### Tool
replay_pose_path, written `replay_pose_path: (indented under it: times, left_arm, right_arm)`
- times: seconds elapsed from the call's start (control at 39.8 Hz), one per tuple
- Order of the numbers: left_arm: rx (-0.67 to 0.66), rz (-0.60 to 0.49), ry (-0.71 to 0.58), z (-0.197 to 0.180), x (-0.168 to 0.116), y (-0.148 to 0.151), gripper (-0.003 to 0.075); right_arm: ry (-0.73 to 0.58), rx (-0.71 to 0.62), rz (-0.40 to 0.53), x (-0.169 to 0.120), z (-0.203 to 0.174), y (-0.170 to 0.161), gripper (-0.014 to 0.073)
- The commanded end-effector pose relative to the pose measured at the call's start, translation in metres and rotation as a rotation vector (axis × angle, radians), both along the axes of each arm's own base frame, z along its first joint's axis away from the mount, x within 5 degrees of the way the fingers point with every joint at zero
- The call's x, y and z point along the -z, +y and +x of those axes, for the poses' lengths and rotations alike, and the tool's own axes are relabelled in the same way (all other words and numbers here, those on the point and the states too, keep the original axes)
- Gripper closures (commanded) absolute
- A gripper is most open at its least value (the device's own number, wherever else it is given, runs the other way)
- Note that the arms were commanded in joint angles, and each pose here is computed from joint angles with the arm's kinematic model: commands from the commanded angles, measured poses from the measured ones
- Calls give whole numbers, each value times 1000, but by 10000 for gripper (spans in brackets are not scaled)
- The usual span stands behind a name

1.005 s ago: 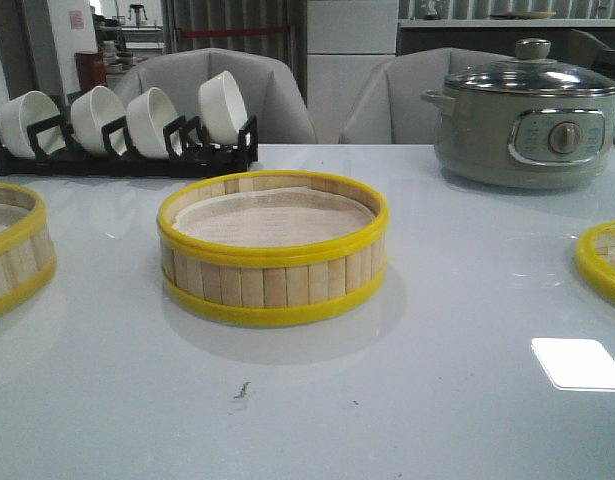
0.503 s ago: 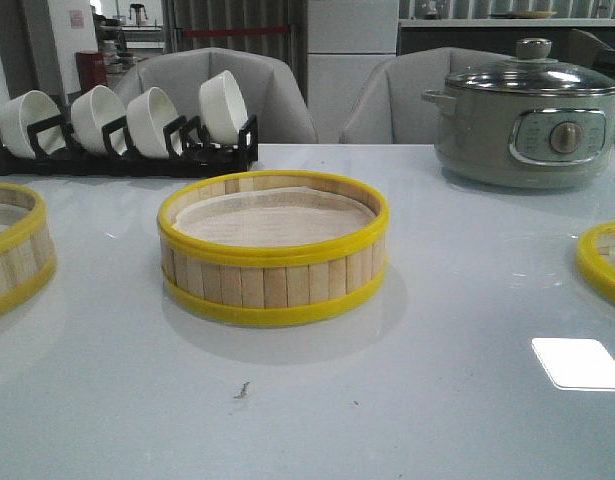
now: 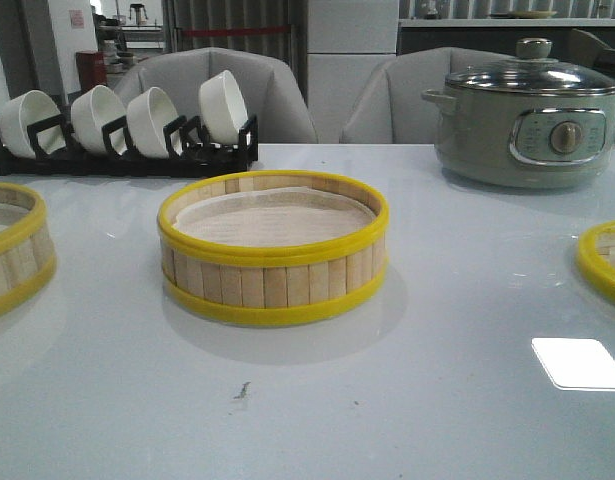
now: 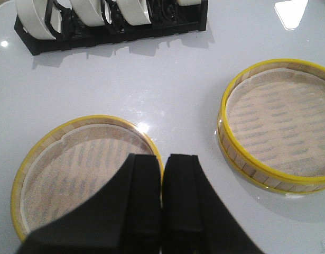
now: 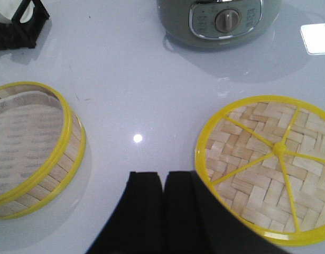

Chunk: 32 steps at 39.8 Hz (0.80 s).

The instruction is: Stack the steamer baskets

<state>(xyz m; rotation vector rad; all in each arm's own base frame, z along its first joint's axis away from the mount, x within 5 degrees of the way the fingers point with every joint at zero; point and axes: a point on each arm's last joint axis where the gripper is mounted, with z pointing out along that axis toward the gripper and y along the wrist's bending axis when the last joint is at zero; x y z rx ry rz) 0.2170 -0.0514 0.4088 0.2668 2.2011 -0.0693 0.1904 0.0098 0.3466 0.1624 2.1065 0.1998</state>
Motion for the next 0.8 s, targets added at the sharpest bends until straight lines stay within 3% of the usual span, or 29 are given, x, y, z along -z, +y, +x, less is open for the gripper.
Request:
replay_pose_path:
  times: [0.0, 0.18, 0.28, 0.35, 0.45, 0.55, 0.78]
  left_arm:
    - [16, -34, -113, -4, -19, -2, 635]
    - [-4, -42, -117, -3, -19, -1, 627]
    - [-10, -17, -131, -2, -20, 1, 576]
    - [-14, 4, -139, -1, -20, 2, 507]
    - [-16, 19, -144, 0, -20, 3, 359]
    - [-21, 15, -125, 5, -16, 1, 248]
    - [-16, 33, -34, 34, 9, -7, 235]
  right_arm:
    - [-90, 9, 8, -15, 6, -1, 539]
    - [-85, 10, 7, -13, 10, -1, 536]
    - [-95, 10, 5, -14, 10, -1, 518]
    - [-104, 8, -1, -15, 10, -1, 430]
    - [-123, 10, 0, -16, 11, -1, 262]
    - [-135, 11, 0, -17, 12, -1, 182]
    - [-135, 11, 0, -17, 12, -1, 181]
